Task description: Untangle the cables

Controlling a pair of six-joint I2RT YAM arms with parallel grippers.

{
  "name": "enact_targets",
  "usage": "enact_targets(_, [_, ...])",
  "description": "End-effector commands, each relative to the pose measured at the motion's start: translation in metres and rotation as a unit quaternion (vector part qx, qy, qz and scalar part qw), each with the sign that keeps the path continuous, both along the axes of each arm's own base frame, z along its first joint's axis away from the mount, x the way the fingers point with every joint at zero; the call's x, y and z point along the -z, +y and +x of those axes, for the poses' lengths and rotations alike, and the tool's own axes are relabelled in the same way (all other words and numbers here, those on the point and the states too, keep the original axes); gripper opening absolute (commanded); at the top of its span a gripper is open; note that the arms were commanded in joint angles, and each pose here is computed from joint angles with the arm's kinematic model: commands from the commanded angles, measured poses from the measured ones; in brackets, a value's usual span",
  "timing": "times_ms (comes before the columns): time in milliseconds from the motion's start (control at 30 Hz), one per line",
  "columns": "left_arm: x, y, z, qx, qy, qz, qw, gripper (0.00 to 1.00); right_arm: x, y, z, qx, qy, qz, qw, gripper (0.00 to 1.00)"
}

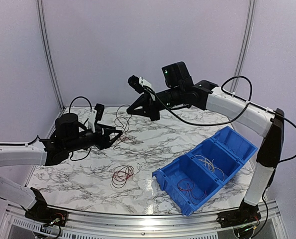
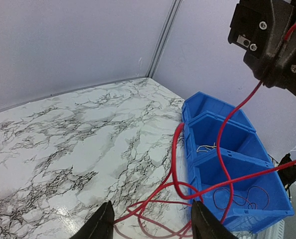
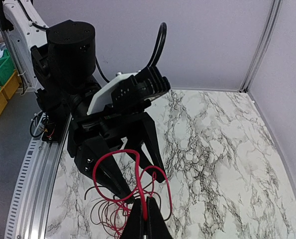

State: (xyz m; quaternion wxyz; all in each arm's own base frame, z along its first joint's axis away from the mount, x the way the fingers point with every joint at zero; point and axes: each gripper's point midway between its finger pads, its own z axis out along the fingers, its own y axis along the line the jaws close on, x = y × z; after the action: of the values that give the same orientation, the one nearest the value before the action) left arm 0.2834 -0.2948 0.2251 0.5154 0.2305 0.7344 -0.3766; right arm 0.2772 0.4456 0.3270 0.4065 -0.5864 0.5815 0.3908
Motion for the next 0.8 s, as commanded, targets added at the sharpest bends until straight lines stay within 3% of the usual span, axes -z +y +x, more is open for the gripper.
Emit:
enact_targets(0, [-0.006,-0.009,0.012,-0.012,0.003,-0.005,1.0,0.54,-0.003,0.006,0.001,-0.002,0.003,0.009,1.0,0.0])
enact_targets(133, [-0.005,-0.016,0.026,-0.028,0.004,-0.017,0.999,0.53,-0.006,0.009,-0.009,-0.018,0.008,0.013,1.0,0.0])
enact_targets(433, [0.069,-0.02,0.064,-0.088,0.06,0.045,0.993,0.32,-0.081,-0.002,-0.044,-0.075,-0.019,0.066,0.995,0.0])
enact_targets(600, [0.119,-0.02,0.069,-0.099,0.107,0.074,0.987,0.3,-0.12,-0.012,-0.058,-0.09,-0.048,0.09,0.991,0.0])
enact_targets(767, [0.142,-0.018,0.068,-0.105,0.129,0.083,0.983,0.3,-0.144,-0.021,-0.067,-0.1,-0.069,0.104,0.987,0.0])
